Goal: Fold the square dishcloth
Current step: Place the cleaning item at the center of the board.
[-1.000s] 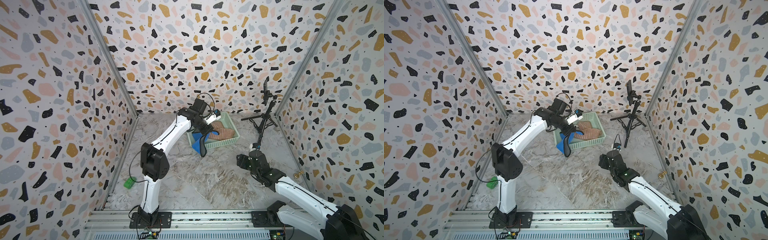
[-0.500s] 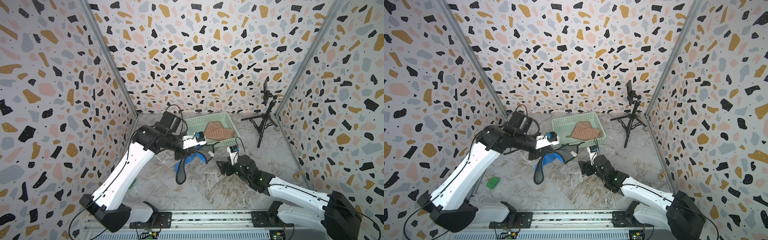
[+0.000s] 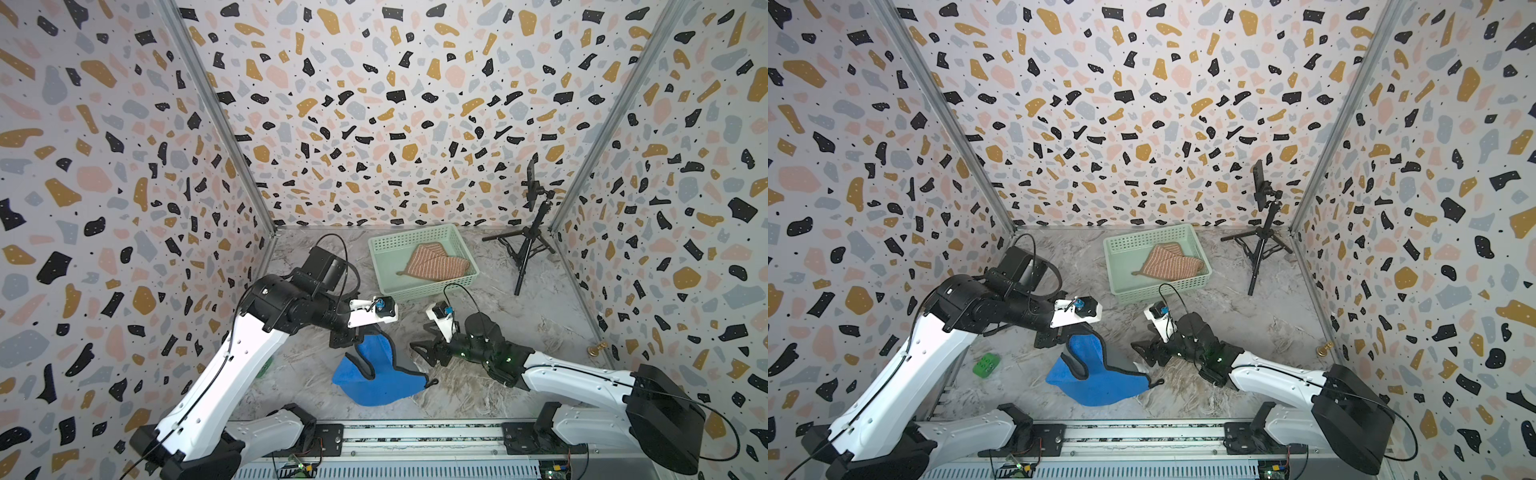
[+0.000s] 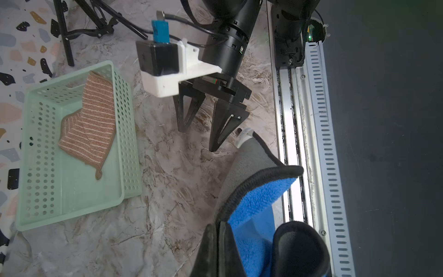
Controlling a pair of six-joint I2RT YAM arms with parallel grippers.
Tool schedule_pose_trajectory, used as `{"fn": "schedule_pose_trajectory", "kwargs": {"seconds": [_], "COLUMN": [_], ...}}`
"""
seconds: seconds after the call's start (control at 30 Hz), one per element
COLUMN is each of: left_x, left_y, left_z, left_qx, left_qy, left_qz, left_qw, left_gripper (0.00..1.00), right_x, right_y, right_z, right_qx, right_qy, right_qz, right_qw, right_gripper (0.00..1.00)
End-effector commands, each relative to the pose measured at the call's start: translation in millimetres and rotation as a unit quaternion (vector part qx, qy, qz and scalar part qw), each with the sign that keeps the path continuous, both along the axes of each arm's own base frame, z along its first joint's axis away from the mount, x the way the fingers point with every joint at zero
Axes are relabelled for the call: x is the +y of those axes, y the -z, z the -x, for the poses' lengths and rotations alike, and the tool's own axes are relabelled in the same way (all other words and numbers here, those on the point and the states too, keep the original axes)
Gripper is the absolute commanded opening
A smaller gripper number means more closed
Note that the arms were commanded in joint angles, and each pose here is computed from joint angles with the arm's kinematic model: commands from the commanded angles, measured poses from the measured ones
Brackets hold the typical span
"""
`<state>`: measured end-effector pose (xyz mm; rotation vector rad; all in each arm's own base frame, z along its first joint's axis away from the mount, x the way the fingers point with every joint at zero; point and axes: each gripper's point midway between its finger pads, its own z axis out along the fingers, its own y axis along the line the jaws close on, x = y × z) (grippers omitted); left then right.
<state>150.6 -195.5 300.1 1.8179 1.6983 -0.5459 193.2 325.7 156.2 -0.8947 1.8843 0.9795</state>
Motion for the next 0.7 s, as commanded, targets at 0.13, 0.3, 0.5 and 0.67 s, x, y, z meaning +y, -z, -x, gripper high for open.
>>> {"fn": "schedule_pose_trajectory", "kwargs": {"seconds": [0.13, 0.3, 0.5, 0.67], "left_x": [5, 9, 18, 22], "left_y": [6, 3, -1, -2], "left_z": [-15, -37, -25, -15], "left_qx": [-0.039, -0.056, -0.043, -0.043], "left_qy": [-0.025, -0.057, -0.048, -0.043], "left_qz": [-0.015, -0.013, -0.007, -0.007], "left_qw": [0.999, 0.997, 0.998, 0.998], "left_gripper": [0.00, 0.00, 0.00, 0.00], "right_x": [25, 8, 9, 25], "right_y": [-5, -15, 13, 44], "right_z": [32, 29, 31, 7], "right_qx": [0.033, 0.011, 0.012, -0.011], "right_qy": [-0.102, -0.066, -0.076, -0.059], "right_qz": [-0.013, -0.002, 0.011, 0.041], "right_qw": [0.994, 0.998, 0.997, 0.997], "right_gripper": [0.86, 0.98, 0.98, 0.98]}}
